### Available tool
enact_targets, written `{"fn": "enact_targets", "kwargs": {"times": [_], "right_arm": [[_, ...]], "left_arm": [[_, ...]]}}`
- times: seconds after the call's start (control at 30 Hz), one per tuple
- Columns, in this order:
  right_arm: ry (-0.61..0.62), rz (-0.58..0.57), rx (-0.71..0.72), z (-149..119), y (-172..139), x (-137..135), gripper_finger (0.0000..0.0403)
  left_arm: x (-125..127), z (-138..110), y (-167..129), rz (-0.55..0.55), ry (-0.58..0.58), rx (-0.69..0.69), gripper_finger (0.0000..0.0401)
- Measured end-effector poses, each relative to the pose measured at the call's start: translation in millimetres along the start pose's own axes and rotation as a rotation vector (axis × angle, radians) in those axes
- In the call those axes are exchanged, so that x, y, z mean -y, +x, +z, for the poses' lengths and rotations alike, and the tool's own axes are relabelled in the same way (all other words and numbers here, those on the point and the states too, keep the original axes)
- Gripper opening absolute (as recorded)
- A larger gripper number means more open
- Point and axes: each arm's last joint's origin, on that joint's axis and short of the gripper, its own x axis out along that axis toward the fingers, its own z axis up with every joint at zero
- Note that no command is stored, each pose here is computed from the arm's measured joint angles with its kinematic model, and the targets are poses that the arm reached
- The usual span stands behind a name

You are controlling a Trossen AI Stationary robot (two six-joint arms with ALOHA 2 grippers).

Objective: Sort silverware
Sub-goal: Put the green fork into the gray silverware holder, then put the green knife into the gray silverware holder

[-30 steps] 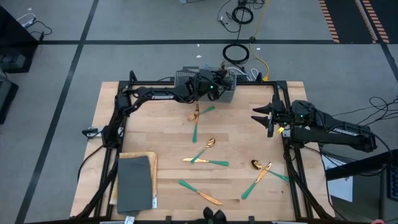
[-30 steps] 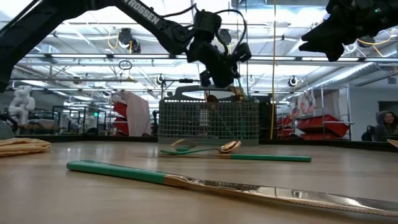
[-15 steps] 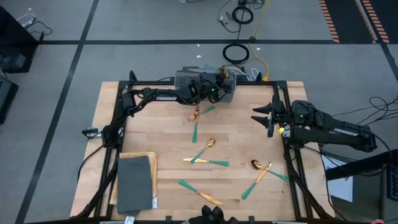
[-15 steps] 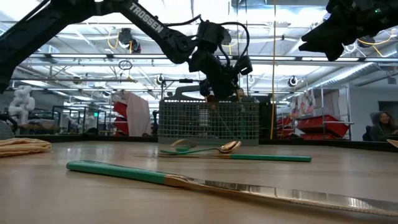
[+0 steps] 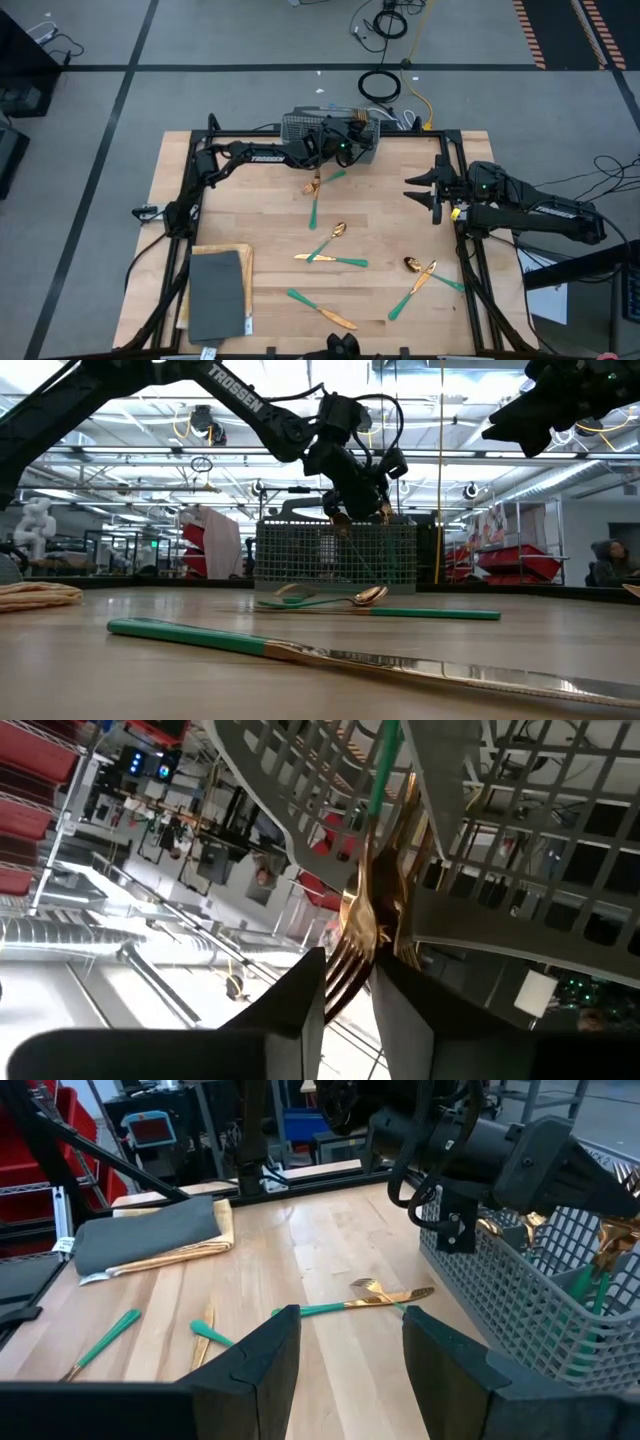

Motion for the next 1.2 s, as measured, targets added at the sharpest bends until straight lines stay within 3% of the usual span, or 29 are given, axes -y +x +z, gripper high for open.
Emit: {"fn": "enact_targets", "kwargs": {"times": [0.33, 0.53, 0.63, 0.9, 1.2], "right_arm": [[-0.018, -0.005, -0.009, -1, 0, 0, 0.0167], [-0.012, -0.005, -0.009, -1, 0, 0, 0.0167], [-0.005, -0.005, -0.008, -1, 0, 0, 0.0167], [0.021, -0.005, -0.007, -1, 0, 0, 0.0167], [0.026, -0.007, -0.019, -2, 0, 0, 0.0167]], "left_arm": [[-8, 2, -5, -0.048, 0.003, -0.032, 0.0091], [-18, -3, -12, -0.022, -0.016, -0.076, 0.0091], [-22, -3, -14, -0.012, 0.026, -0.085, 0.0091], [-17, 8, -14, -0.069, 0.099, 0.014, 0.0092], [-24, -5, -15, -0.013, 0.021, -0.113, 0.0092]]}}
